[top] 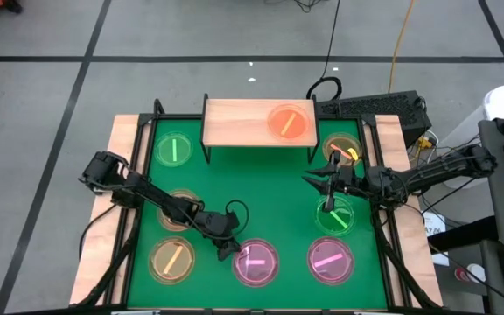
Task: Place and stack plates onto a shelf
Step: Stack the pink plate on top of the orange plate on the shelf
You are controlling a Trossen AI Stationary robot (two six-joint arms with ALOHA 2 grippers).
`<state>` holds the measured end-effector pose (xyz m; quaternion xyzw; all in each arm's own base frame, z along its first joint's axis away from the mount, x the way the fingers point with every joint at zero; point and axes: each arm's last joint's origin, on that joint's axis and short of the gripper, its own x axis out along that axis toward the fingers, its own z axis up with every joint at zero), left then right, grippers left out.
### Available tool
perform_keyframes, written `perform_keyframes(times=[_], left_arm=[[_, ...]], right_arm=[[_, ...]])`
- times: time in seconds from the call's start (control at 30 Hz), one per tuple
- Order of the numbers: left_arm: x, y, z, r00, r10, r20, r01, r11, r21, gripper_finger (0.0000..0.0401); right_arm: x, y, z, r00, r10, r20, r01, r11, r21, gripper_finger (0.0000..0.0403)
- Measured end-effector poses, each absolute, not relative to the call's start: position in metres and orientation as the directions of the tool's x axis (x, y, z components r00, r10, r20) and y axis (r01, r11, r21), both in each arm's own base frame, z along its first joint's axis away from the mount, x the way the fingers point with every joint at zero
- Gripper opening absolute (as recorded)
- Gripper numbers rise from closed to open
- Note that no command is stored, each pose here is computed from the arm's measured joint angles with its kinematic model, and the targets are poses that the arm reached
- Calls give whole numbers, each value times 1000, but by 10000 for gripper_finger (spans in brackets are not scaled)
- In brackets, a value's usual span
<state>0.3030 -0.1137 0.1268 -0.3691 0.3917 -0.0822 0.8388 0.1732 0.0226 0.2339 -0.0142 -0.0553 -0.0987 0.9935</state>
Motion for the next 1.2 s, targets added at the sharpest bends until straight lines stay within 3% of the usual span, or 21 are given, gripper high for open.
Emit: perform_keyframes(times=[0.23, 1.2], left_arm=[[299, -120, 121, 660, -385, -645, -159, 767, -622, 85], [299, -102, 135, 663, -389, -640, -192, 738, -647, 85]], right_arm=[[173, 23, 234, 974, -195, 114, 195, 981, 10, 79], [173, 23, 234, 974, -195, 113, 195, 981, 9, 79]])
